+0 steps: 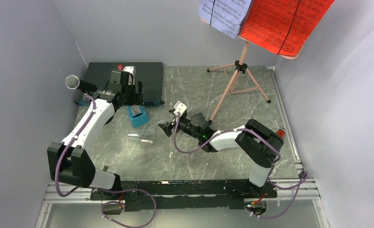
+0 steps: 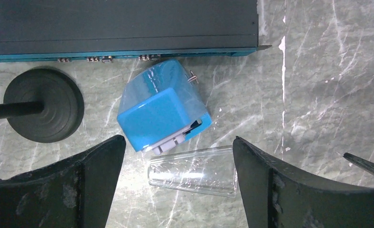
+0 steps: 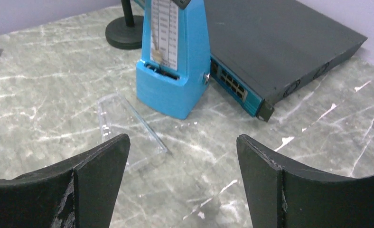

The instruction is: Pack up the instrument practice props

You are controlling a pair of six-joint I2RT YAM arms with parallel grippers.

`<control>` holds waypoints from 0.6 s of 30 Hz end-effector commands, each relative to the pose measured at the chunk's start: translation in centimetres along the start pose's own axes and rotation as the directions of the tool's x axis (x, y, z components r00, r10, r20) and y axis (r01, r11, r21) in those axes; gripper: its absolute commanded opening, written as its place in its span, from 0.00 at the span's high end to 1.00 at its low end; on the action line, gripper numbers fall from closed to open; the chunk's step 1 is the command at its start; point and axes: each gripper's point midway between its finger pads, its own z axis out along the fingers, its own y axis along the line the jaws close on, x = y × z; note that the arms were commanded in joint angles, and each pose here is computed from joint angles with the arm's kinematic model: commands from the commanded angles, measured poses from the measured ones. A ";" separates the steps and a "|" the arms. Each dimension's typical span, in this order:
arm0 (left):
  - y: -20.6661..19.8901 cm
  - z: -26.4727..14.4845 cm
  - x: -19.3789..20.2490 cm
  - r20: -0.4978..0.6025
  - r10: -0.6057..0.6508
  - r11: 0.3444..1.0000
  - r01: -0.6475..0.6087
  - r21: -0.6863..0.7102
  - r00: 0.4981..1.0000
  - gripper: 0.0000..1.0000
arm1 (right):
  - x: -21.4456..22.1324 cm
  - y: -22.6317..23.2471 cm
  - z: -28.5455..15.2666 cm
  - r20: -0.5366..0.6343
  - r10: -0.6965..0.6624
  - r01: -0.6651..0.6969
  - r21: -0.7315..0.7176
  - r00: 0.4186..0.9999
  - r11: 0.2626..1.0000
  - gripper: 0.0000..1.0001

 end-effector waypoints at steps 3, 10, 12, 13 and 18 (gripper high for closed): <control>-0.1 0.7 -2.0 0.042 -0.028 0.999 0.029 -0.016 0.999 0.11 | -2.2 0.0 -1.7 0.103 0.010 -0.011 0.005 0.995 1.000 0.11; 0.3 1.7 0.0 0.002 -0.029 0.999 0.029 -0.032 1.000 0.11 | -1.3 0.5 -2.6 0.093 0.020 -0.019 -0.012 0.995 1.000 0.10; 0.4 1.8 0.1 -0.004 -0.027 0.999 0.027 -0.037 1.000 0.11 | -1.2 0.4 -2.6 0.095 0.020 -0.019 -0.010 0.995 1.000 0.10; 0.4 1.8 0.1 -0.002 -0.026 0.999 0.025 -0.041 1.000 0.11 | -1.2 0.4 -2.6 0.094 0.020 -0.019 -0.011 0.995 1.000 0.10; 0.5 2.0 0.1 -0.002 -0.017 0.999 0.017 -0.044 1.000 0.13 | -1.0 1.0 -2.4 0.095 0.050 -0.047 -0.036 0.994 0.998 0.09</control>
